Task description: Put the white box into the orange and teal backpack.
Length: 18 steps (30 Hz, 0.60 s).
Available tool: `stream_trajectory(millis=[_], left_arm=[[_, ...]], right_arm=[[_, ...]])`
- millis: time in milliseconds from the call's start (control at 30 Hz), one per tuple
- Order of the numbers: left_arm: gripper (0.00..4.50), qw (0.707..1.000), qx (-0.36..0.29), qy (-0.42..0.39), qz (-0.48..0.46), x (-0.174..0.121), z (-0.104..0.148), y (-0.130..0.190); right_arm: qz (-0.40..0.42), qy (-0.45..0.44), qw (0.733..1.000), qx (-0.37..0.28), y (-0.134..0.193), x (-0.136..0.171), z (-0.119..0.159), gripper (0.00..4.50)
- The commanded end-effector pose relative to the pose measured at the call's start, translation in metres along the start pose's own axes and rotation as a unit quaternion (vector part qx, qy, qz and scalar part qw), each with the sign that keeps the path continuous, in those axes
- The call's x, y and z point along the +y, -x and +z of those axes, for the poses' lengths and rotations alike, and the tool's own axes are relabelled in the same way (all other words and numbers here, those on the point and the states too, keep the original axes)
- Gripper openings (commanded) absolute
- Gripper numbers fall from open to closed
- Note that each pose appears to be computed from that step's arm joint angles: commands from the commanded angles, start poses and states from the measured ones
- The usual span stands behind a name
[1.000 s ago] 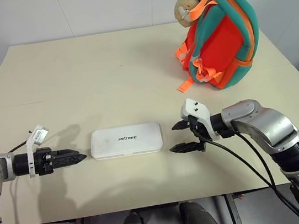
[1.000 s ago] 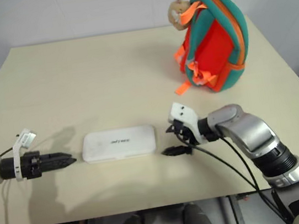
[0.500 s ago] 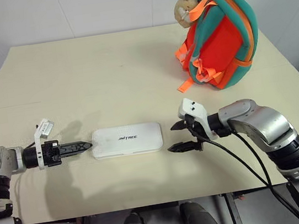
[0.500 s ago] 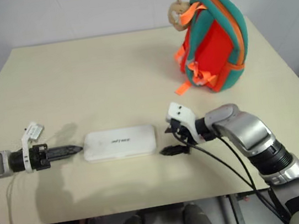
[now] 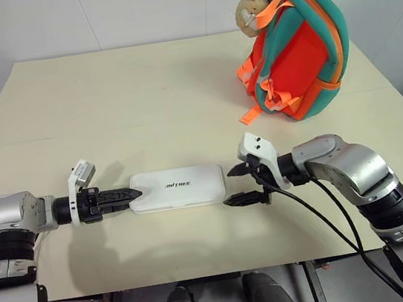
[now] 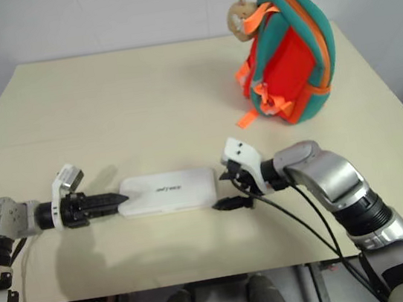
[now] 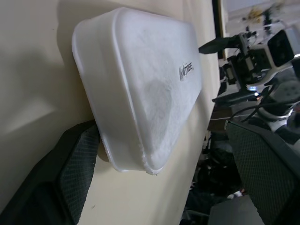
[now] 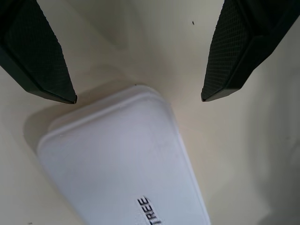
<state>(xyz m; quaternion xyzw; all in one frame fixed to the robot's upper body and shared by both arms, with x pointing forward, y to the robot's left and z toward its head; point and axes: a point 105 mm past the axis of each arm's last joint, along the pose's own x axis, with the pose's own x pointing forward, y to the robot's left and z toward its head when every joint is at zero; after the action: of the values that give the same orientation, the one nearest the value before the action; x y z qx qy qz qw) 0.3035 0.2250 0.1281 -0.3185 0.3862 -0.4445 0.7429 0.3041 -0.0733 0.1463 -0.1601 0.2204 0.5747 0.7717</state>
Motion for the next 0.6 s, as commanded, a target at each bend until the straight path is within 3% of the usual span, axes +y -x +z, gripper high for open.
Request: stream_trajectory(millis=[33, 333, 600], left_arm=[[4.47, 1.0, 0.007, 0.024, -0.01, 0.003, -0.006, -0.008], [4.47, 0.998, 0.0, 0.037, -0.046, -0.004, -0.008, -0.025], [4.47, 0.999, -0.014, 0.037, -0.02, 0.002, -0.008, -0.009]], right_arm=[[0.004, 0.015, 1.0, -0.021, 0.005, 0.005, 0.009, 4.5], [0.011, 0.022, 0.999, -0.03, 0.006, 0.007, 0.011, 4.5], [0.001, 0.023, 0.999, -0.03, 0.016, 0.003, 0.013, 4.5]])
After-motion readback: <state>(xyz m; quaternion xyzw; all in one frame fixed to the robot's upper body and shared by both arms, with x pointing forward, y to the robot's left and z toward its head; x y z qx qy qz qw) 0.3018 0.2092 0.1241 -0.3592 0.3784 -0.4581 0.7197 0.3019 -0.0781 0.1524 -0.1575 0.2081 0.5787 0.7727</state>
